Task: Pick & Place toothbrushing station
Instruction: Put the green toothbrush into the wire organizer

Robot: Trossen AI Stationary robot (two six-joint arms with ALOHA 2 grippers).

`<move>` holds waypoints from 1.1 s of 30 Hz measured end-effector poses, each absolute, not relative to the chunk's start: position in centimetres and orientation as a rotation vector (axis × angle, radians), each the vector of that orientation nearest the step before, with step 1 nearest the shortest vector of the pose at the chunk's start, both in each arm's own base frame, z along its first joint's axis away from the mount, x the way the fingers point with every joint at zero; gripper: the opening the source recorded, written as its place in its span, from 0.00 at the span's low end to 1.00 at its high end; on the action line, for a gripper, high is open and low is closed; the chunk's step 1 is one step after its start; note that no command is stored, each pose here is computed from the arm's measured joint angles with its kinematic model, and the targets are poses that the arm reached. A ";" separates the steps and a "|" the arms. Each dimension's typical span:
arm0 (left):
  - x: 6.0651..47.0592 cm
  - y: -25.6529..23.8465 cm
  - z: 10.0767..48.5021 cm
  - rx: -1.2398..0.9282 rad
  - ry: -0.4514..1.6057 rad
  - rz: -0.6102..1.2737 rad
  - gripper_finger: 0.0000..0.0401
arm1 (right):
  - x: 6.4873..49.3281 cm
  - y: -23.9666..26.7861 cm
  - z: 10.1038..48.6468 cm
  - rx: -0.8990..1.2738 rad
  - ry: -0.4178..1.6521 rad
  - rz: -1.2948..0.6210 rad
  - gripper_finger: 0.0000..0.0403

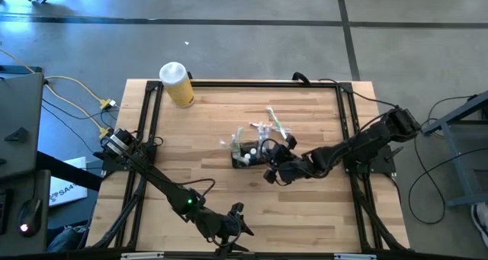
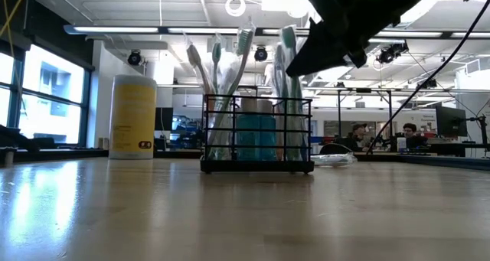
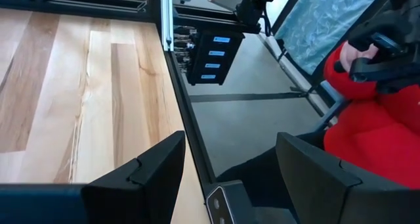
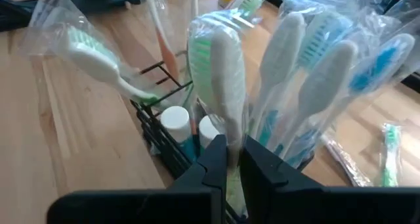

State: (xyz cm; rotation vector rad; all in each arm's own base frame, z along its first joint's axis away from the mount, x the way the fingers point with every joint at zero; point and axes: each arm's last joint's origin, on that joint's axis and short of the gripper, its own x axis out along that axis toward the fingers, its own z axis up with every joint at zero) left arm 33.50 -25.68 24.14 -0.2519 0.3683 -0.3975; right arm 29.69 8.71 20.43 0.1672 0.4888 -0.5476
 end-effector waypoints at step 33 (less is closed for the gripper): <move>32.8 -25.0 25.1 -0.233 0.414 -0.395 0.58 | 22.1 6.5 27.4 0.443 0.652 -0.282 0.34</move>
